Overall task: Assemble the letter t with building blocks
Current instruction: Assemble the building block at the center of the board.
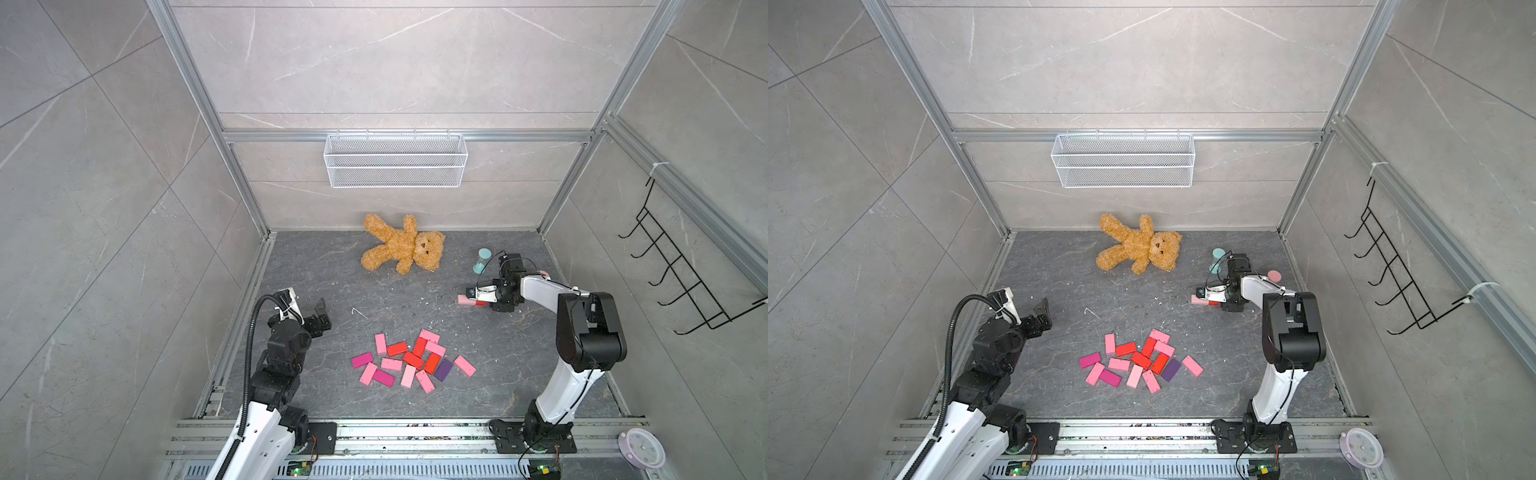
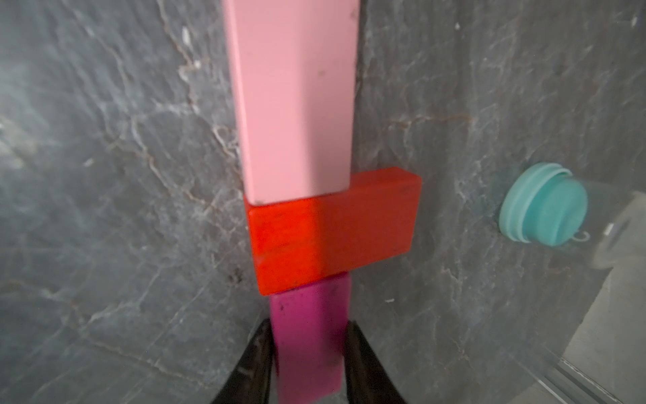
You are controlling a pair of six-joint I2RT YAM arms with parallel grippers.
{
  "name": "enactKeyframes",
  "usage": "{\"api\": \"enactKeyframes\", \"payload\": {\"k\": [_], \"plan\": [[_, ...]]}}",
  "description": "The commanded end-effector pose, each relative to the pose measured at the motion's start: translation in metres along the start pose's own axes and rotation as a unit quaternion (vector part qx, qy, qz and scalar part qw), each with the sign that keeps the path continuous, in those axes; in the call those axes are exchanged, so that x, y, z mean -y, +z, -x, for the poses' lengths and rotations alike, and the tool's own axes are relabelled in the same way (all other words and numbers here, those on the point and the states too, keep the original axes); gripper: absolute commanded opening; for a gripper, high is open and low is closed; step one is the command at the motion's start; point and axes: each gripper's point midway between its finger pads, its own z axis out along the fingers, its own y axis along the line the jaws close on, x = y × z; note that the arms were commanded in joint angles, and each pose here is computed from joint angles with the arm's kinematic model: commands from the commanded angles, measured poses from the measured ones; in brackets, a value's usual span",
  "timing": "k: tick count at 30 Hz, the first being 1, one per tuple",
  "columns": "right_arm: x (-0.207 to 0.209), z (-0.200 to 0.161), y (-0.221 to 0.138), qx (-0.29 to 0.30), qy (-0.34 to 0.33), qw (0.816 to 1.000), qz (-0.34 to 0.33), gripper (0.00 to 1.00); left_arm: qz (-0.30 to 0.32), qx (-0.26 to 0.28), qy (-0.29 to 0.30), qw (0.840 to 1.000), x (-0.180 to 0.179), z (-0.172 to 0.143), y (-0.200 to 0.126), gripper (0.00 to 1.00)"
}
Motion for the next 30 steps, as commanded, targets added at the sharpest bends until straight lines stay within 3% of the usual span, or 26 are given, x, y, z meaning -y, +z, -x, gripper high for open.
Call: {"api": "enactKeyframes", "payload": {"k": [1,30], "plan": [[-0.0365,0.0093,0.0071,0.020,-0.007,0.998,0.060,0.36,0.002,0.026,0.005,1.000,0.0019,0.0179,-0.0036,0.99],[-0.0415,0.0101,0.0055,0.022,-0.006,0.998,0.062,0.41,0.000,0.025,0.007,1.000,0.0035,0.0180,-0.0036,1.00]]}}
